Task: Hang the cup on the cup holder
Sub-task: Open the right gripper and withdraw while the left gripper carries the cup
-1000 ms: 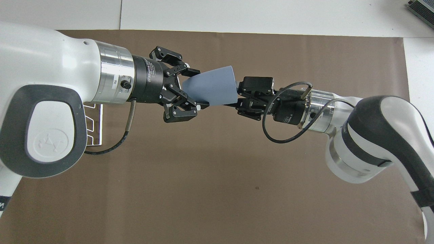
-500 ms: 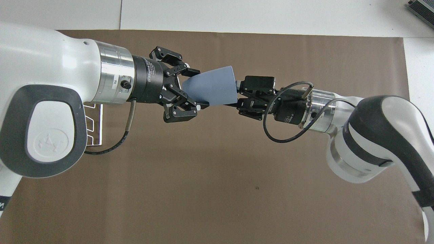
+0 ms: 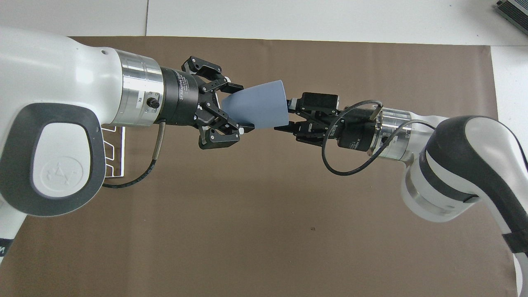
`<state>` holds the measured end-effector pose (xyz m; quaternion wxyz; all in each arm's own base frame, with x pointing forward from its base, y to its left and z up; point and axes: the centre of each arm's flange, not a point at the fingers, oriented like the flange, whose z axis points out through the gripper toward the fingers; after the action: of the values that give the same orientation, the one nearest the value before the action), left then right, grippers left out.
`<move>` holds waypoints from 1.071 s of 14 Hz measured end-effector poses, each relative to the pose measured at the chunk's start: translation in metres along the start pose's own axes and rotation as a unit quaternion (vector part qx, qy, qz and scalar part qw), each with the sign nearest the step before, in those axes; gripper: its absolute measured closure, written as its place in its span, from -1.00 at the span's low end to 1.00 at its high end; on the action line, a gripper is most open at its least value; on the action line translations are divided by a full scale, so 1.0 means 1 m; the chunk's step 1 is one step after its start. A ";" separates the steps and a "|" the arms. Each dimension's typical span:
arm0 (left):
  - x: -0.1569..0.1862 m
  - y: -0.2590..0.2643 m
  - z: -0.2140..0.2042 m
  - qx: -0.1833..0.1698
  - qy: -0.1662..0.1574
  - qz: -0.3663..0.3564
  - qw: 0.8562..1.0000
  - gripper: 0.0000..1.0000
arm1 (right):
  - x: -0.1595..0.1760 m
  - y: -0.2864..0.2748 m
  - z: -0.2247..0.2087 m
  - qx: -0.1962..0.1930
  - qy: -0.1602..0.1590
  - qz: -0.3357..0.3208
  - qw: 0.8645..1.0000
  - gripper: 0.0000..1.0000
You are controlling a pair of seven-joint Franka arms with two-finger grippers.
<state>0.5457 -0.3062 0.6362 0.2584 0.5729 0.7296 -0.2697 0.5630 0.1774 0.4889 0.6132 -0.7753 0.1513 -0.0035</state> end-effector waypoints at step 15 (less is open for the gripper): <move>0.059 0.024 0.004 -0.080 0.220 0.202 0.951 -0.50 | 0.038 0.012 -0.103 -0.389 0.016 -0.206 0.898 -1.00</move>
<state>0.5568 -0.2633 0.5900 0.1857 0.7310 0.6563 -0.0199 0.5766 0.0676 0.4961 0.2453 -0.9658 -0.0126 -0.0827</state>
